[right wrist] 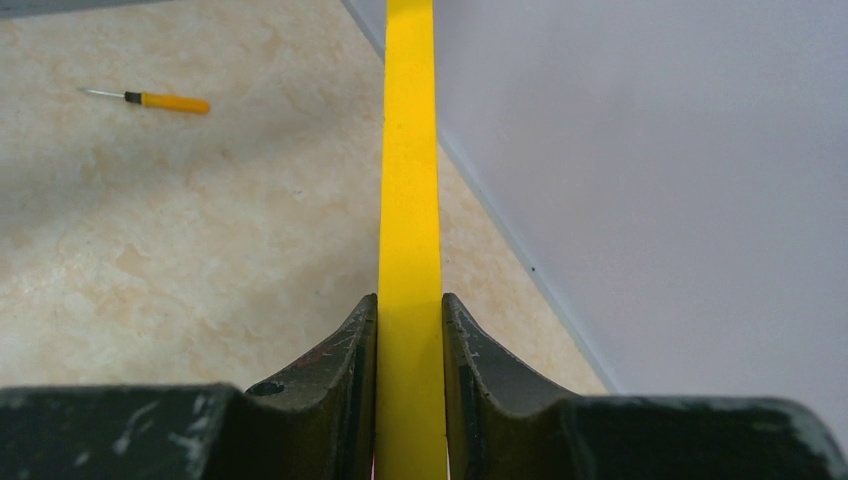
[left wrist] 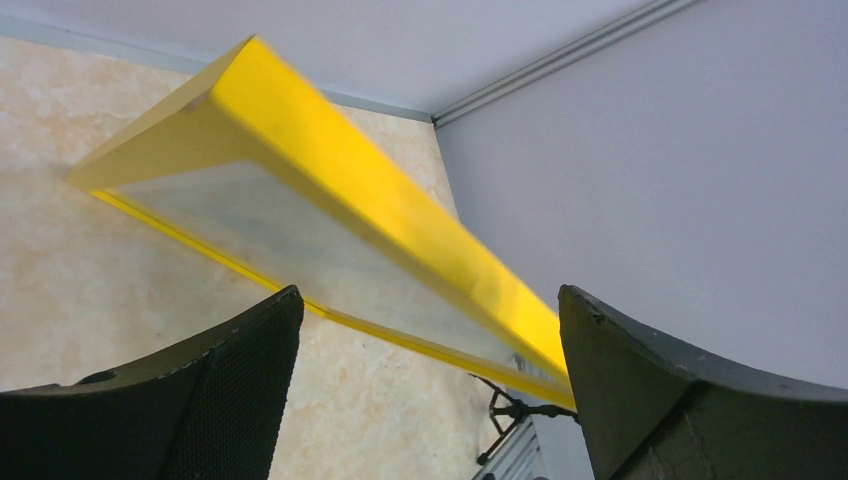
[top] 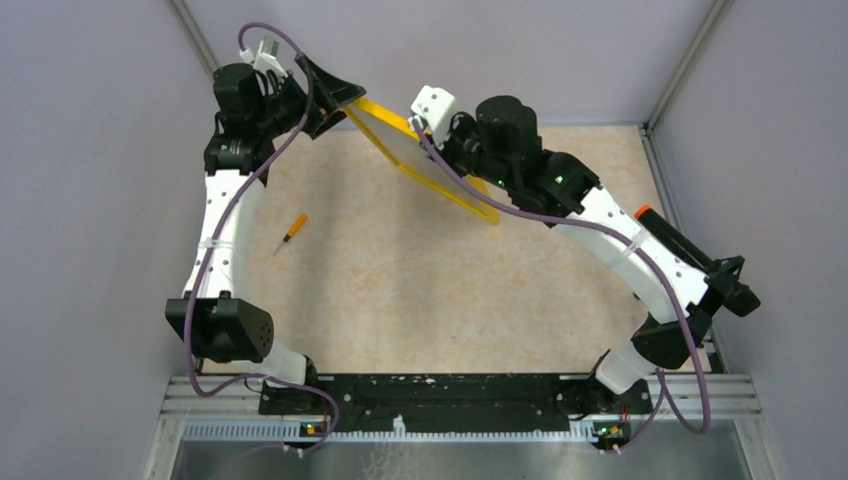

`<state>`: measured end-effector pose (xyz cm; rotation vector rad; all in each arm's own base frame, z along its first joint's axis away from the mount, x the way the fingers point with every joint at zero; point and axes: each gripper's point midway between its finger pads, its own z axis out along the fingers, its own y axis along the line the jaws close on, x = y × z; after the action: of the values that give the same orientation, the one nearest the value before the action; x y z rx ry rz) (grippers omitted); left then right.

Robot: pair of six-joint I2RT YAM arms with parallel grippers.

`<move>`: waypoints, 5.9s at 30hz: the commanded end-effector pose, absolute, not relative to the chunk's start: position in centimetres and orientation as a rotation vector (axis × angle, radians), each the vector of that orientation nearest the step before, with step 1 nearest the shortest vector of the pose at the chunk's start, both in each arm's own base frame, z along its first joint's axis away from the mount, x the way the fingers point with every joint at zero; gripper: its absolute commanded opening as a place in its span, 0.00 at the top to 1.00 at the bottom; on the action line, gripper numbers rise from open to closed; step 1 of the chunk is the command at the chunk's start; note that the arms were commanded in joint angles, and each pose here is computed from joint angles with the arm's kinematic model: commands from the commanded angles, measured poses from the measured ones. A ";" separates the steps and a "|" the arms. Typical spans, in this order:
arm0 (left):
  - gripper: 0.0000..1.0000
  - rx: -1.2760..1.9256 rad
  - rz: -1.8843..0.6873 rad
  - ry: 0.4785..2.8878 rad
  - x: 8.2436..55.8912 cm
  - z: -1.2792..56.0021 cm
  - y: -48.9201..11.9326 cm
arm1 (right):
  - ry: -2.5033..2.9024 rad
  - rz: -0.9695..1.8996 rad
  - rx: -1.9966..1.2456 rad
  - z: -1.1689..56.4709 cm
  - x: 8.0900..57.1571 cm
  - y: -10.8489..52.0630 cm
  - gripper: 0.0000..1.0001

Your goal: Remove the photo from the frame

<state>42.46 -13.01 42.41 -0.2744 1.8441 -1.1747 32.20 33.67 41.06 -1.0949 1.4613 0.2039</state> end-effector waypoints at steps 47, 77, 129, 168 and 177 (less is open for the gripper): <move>1.00 0.190 -1.338 2.480 30.5 14.2 -10.7 | 1.877 0.571 -1.213 27.8 30.2 27.3 0.01; 0.18 0.337 -0.674 2.595 41.5 11.2 -4.6 | 2.125 0.684 -1.098 19.3 31.8 23.9 0.01; 0.97 0.773 -0.096 2.816 45.9 7.4 0.9 | 2.062 0.742 -0.978 23.3 35.3 24.8 0.01; 1.00 0.443 -1.470 1.551 38.4 44.1 -19.4 | 1.625 1.067 -0.778 37.6 37.9 40.1 0.44; 1.00 0.472 -1.438 1.541 38.0 43.6 -18.5 | 1.682 0.994 -0.959 33.5 36.2 39.5 0.98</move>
<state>40.52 -19.09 40.17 0.3492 1.6621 -1.4974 37.35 40.24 34.61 -0.8570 1.6751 1.0556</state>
